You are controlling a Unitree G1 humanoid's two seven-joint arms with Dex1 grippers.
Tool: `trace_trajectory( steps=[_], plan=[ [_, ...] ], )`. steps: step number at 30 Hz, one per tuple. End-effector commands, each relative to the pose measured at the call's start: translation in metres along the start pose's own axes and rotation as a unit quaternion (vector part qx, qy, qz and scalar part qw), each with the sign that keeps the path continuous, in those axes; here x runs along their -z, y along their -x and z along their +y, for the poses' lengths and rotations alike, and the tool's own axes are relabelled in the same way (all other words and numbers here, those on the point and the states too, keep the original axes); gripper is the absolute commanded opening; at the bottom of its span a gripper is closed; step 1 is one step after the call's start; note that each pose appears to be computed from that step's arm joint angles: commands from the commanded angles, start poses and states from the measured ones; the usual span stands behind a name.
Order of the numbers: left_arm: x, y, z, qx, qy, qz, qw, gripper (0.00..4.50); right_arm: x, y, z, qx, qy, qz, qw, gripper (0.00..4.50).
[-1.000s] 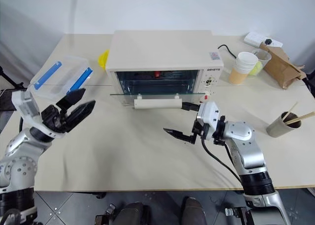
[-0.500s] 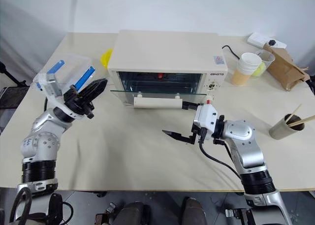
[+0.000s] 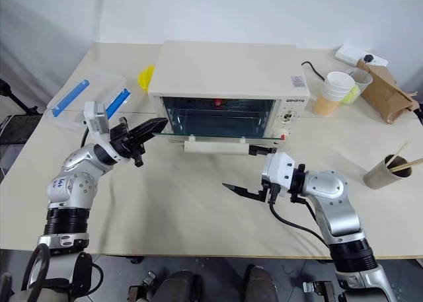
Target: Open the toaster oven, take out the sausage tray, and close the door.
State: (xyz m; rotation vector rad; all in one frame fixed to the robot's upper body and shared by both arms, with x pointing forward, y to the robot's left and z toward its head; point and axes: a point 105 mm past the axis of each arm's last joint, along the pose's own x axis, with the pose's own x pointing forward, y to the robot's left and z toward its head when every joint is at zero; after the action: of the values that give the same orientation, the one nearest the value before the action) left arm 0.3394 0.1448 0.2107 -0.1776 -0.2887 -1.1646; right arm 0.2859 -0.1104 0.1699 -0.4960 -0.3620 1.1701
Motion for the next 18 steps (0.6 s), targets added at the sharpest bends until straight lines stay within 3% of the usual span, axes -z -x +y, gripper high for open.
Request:
trace_trajectory(
  steps=[1, 6, 10, 14, 18],
  plan=[
    [0.008, -0.007, -0.01, 0.041, 0.006, 0.017, 0.999, 0.01, 0.003, 0.032, -0.01, 0.062, 0.023, 0.031, 0.997, 4.5],
    [0.021, -0.007, -0.014, 0.06, 0.006, 0.041, 0.997, 0.01, 0.021, 0.082, 0.01, 0.115, -0.005, 0.101, 0.988, 4.5],
    [0.031, -0.008, -0.014, 0.066, 0.008, 0.051, 0.996, 0.01, 0.018, 0.117, 0.015, 0.179, -0.006, 0.152, 0.972, 4.5],
    [0.048, -0.003, -0.017, 0.07, 0.001, 0.084, 0.994, 0.01, -0.006, 0.139, -0.006, 0.263, 0.035, 0.173, 0.948, 4.5],
    [0.065, 0.005, -0.02, 0.063, -0.014, 0.113, 0.991, 0.01, -0.031, 0.133, -0.022, 0.281, 0.085, 0.159, 0.943, 4.5]
  ],
)
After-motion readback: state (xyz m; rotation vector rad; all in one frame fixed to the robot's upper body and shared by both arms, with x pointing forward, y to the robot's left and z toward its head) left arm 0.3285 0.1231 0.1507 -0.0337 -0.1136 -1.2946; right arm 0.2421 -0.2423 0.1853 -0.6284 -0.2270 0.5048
